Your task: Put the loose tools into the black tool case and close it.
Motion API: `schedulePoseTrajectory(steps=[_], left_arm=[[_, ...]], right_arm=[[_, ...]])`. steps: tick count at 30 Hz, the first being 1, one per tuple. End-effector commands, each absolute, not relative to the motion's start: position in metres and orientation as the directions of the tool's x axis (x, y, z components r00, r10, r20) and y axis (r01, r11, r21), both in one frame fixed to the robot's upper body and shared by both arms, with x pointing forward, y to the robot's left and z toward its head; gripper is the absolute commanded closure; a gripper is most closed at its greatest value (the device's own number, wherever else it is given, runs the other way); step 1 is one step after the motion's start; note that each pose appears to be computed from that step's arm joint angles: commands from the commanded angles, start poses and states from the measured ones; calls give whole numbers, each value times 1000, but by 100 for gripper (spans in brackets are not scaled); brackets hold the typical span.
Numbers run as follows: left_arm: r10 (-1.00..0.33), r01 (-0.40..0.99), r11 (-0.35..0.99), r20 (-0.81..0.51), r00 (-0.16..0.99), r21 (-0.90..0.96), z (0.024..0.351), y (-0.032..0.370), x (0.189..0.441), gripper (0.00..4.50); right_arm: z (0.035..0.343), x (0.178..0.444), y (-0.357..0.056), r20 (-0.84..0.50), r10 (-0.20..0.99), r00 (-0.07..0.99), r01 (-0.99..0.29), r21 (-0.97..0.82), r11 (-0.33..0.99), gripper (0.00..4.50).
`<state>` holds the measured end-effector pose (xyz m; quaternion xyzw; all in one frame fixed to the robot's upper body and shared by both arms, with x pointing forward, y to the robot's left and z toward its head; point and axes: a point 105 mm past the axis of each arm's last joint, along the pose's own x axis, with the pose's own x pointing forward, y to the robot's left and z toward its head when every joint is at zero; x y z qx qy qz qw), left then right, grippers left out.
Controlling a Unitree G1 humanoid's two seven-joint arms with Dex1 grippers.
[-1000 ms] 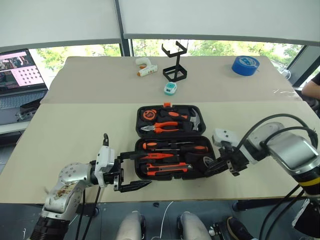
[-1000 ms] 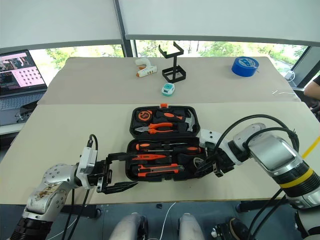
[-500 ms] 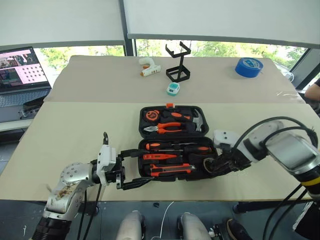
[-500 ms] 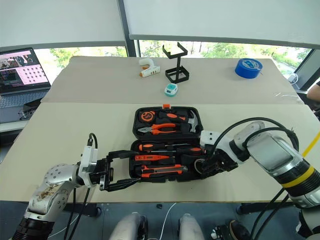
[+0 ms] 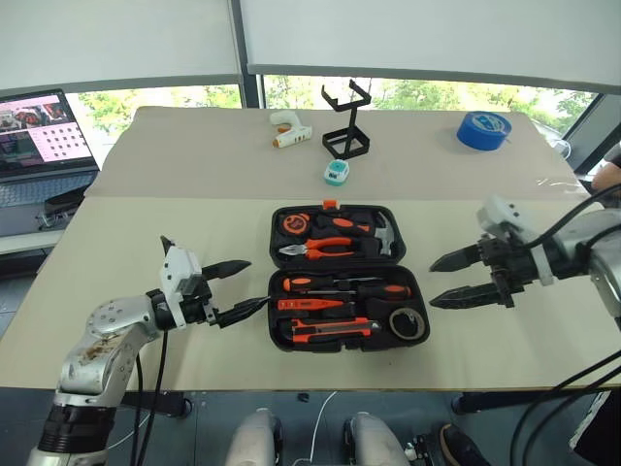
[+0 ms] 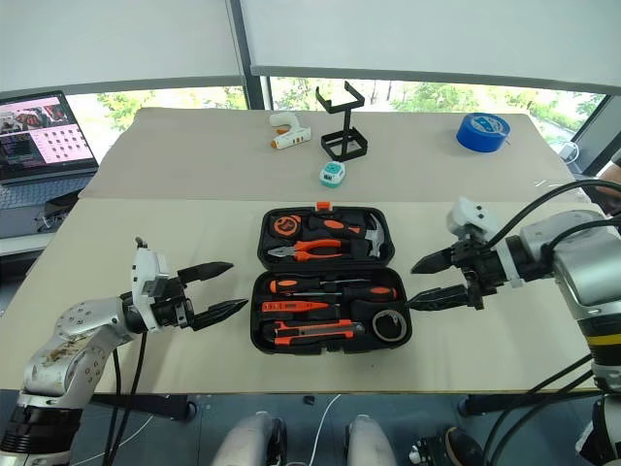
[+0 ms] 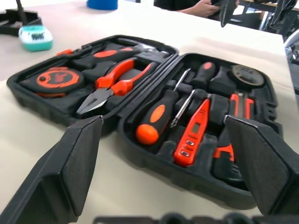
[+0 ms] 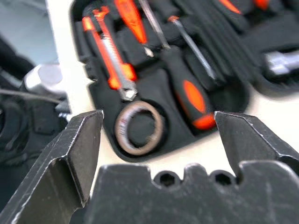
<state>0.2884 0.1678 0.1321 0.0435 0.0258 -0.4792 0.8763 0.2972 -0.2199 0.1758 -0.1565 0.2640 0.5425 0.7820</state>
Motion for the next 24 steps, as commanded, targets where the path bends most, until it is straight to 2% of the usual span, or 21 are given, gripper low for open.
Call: schedulePoseTrajectory(steps=[1,2,4,5,6,7,9,11,17,21,24], left_arm=[[-783,794,605,-135,607,59,128,170,309,166],[-767,780,624,-153,623,54,124,167,318,214],[-752,768,639,-176,636,46,120,162,329,272],[-745,762,646,-176,643,49,119,160,335,313],[-741,758,651,-177,648,49,118,159,338,328],[-734,754,655,-191,652,55,116,157,342,381],[-731,756,652,-220,646,54,112,155,343,447],[-730,759,649,-235,642,54,109,154,343,450],[-758,787,616,-244,605,38,102,144,338,450],[-795,815,578,-197,574,45,109,127,340,450],[-791,811,582,-194,581,53,110,126,347,450]], right_arm=[[175,330,-233,-508,699,503,-861,-227,455,104],[167,342,-233,-489,667,562,-827,-312,468,147],[156,356,-228,-454,640,619,-783,-411,466,205],[150,360,-221,-445,654,611,-788,-415,455,240],[146,362,-216,-432,670,604,-793,-409,451,258],[139,364,-210,-436,680,590,-803,-404,438,308],[130,366,-201,-449,695,562,-821,-405,403,376],[125,369,-192,-445,710,546,-831,-399,388,437],[114,375,-180,-464,711,529,-844,-380,379,437],[101,351,-174,-545,744,387,-922,-253,294,437],[103,348,-170,-525,744,414,-910,-254,327,437]])
